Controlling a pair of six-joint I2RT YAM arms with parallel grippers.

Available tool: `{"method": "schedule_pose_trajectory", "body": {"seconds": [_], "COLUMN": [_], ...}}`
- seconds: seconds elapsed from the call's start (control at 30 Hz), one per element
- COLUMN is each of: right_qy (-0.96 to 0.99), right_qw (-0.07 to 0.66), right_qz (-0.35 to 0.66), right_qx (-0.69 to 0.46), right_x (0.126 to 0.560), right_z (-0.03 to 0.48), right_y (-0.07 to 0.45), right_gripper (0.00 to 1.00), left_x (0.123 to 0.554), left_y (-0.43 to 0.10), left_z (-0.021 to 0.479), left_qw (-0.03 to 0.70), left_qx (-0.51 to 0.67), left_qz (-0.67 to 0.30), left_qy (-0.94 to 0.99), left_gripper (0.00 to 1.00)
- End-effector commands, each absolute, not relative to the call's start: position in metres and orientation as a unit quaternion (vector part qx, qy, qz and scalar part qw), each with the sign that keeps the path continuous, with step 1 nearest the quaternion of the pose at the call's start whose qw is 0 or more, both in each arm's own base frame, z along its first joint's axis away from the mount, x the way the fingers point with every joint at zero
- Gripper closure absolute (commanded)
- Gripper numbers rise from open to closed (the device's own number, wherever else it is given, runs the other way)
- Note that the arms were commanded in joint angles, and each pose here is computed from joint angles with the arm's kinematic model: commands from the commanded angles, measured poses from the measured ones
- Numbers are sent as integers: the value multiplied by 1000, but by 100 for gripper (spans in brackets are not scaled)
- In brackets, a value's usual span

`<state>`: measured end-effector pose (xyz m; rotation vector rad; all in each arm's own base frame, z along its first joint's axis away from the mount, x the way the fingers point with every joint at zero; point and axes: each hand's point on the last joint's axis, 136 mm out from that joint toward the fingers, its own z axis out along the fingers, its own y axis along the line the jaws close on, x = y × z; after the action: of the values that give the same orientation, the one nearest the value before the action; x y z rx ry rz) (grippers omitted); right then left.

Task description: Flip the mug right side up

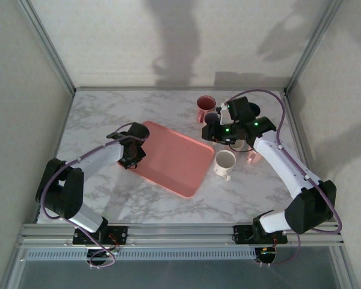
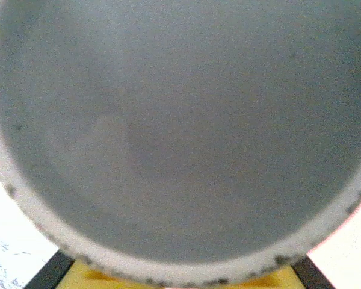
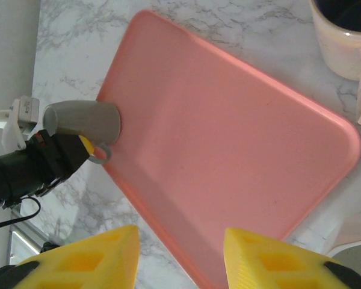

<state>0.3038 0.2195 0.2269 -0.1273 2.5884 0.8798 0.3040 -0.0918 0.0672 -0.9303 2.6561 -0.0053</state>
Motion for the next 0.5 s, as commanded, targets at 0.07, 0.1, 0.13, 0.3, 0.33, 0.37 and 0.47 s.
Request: {"method": "schedule_pose_trajectory", "body": {"seconds": [0.07, 0.1, 0.13, 0.3, 0.33, 0.37, 0.47], "right_qy": [921, 920, 920, 912, 911, 909, 904], "right_qw": [201, 200, 199, 196, 196, 196, 198], "right_qz": [332, 335, 337, 359, 362, 366, 377], "right_qx": [-37, -37, -36, -38, -37, -37, -35], "right_x": [302, 302, 302, 301, 301, 301, 300], "right_z": [231, 232, 233, 240, 241, 242, 247], "right_y": [221, 222, 223, 229, 230, 231, 234], "right_gripper": [58, 58, 58, 58, 58, 58, 58], "left_x": [327, 330, 333, 345, 348, 350, 356], "left_y": [-104, -107, -109, -124, -127, -130, -142], "left_z": [111, 119, 125, 158, 165, 173, 197], "left_qw": [203, 210, 215, 245, 252, 260, 284], "left_qx": [-322, -321, -320, -310, -308, -306, -293], "left_qz": [-61, -72, -82, -140, -152, -168, -219], "left_qy": [923, 921, 919, 908, 905, 900, 886], "left_gripper": [100, 100, 100, 100, 100, 100, 100]}}
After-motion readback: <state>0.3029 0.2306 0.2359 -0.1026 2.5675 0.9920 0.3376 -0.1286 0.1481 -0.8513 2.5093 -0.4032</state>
